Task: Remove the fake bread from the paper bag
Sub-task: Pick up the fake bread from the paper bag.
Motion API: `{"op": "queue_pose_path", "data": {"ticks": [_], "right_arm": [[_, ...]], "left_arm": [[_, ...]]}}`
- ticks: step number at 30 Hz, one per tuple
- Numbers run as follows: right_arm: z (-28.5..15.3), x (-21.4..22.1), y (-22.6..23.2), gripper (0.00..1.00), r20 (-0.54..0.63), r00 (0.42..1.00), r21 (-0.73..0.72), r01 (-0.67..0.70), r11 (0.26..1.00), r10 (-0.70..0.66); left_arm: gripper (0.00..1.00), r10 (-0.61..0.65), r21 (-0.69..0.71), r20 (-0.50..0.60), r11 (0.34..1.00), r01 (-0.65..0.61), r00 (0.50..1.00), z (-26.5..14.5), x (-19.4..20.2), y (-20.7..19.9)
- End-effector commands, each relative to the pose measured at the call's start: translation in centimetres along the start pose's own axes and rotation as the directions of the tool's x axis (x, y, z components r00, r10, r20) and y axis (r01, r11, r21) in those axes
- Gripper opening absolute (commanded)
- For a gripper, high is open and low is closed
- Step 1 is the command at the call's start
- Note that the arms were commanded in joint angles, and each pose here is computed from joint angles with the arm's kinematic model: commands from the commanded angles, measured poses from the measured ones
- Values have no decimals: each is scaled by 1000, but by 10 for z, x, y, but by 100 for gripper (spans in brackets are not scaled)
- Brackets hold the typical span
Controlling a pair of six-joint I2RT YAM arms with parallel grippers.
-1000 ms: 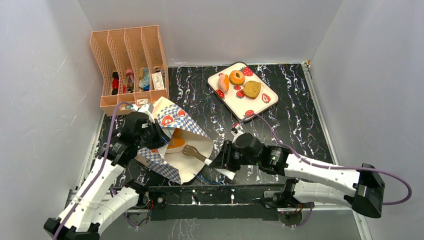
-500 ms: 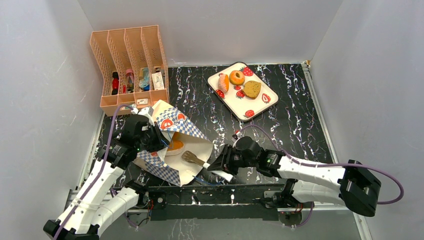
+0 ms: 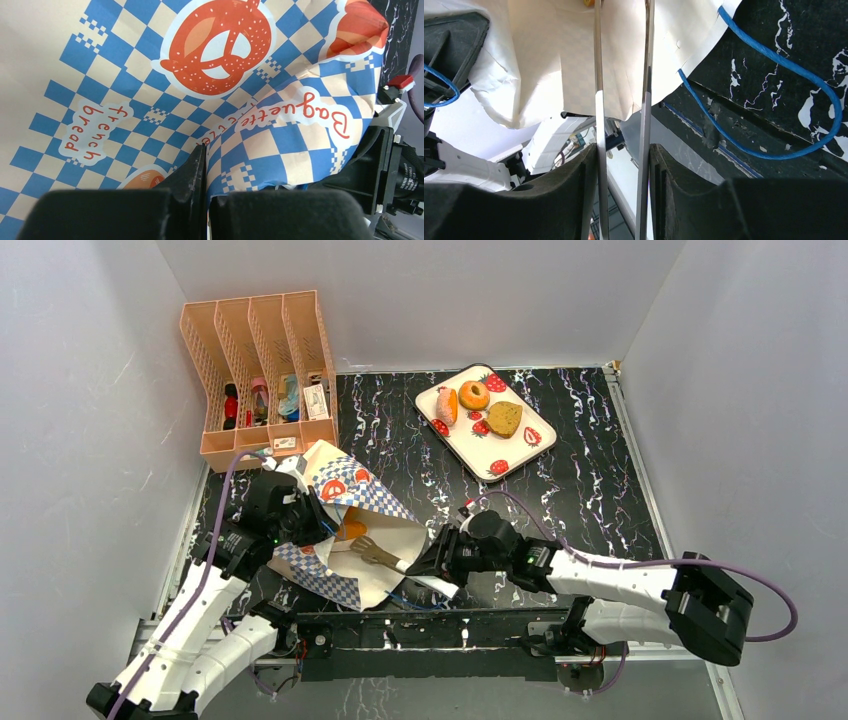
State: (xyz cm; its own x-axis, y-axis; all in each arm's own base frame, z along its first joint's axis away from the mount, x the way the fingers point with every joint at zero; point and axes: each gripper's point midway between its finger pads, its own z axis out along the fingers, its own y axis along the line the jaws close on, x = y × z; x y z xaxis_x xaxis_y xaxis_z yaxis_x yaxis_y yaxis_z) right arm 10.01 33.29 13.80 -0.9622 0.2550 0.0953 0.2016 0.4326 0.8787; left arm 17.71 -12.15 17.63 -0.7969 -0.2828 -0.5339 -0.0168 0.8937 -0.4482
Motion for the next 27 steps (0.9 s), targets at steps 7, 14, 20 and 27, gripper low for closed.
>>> {"op": "queue_pose_path", "data": {"ticks": [7, 14, 20, 27], "right_arm": [[5, -9, 33, 38, 1, 1000, -121, 21, 992, -21], [5, -15, 40, 39, 4, 1000, -137, 30, 990, -30], [2, -13, 50, 39, -4, 999, -154, 44, 987, -45], [-1, -13, 52, 39, -3, 999, -169, 47, 984, -48]], "left_arm": [[0, 5, 12, -17, 1000, -4, 1000, 2, 5, -1], [0, 11, 7, -28, 1000, -11, 1000, 3, 4, -1], [0, 14, 6, -36, 1000, -14, 999, 5, 4, -2], [0, 23, 1, -51, 1000, -22, 998, 9, 7, 0]]}}
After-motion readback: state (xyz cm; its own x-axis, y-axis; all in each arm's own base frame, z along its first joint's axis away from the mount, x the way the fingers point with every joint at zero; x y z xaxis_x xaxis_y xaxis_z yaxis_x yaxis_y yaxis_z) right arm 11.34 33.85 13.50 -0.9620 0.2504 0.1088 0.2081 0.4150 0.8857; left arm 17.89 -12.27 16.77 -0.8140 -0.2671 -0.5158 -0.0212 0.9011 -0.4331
